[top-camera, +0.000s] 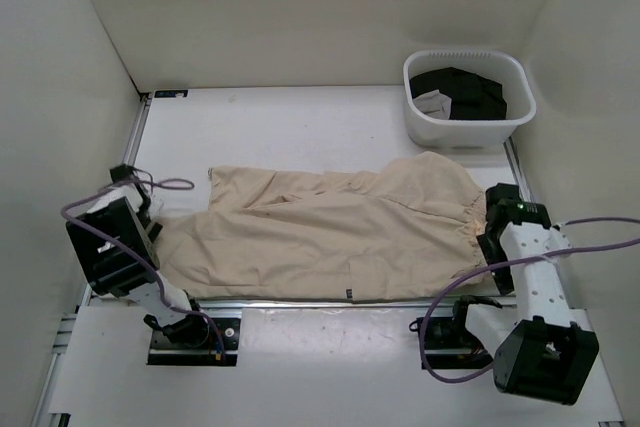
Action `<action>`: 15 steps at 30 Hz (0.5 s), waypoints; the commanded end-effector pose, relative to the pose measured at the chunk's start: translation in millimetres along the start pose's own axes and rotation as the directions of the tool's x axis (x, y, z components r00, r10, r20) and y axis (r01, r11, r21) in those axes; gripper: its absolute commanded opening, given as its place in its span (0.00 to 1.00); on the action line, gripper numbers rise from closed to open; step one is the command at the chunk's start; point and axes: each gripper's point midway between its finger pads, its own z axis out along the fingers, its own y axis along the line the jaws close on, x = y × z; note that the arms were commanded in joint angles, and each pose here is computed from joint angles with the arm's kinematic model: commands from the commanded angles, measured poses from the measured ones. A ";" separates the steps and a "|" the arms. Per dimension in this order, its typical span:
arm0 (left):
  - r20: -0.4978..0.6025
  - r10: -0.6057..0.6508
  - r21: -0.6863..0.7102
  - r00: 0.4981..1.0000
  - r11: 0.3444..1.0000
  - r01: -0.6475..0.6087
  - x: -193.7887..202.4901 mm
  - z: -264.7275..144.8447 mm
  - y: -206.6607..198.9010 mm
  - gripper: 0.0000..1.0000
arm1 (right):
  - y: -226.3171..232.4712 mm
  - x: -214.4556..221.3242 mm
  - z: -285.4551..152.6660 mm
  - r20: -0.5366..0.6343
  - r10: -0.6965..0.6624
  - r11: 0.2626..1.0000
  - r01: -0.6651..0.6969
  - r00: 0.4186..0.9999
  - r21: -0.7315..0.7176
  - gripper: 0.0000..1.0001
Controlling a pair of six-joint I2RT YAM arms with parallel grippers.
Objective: Fold and stack the trousers
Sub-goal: Flatten the trousers out
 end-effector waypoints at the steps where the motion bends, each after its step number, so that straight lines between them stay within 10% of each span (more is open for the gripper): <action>1: 0.296 -0.172 0.054 0.940 0.985 0.164 -52.3 -55.4 48.9 1.00 | 7.6 -48.6 -26.5 0.162 -0.063 0.998 0.064 0.985 0.000 0.99; 8: 0.437 -0.177 0.149 0.882 0.981 0.123 -112.3 -101.9 68.5 1.00 | 82.6 -105.9 -81.7 0.343 -0.225 0.930 0.306 0.912 -0.205 0.99; 15: 0.589 -0.244 0.468 0.770 0.880 -0.078 -229.9 -171.7 20.7 1.00 | 155.8 -100.4 -58.6 0.249 -0.358 0.859 0.422 0.900 -0.290 0.99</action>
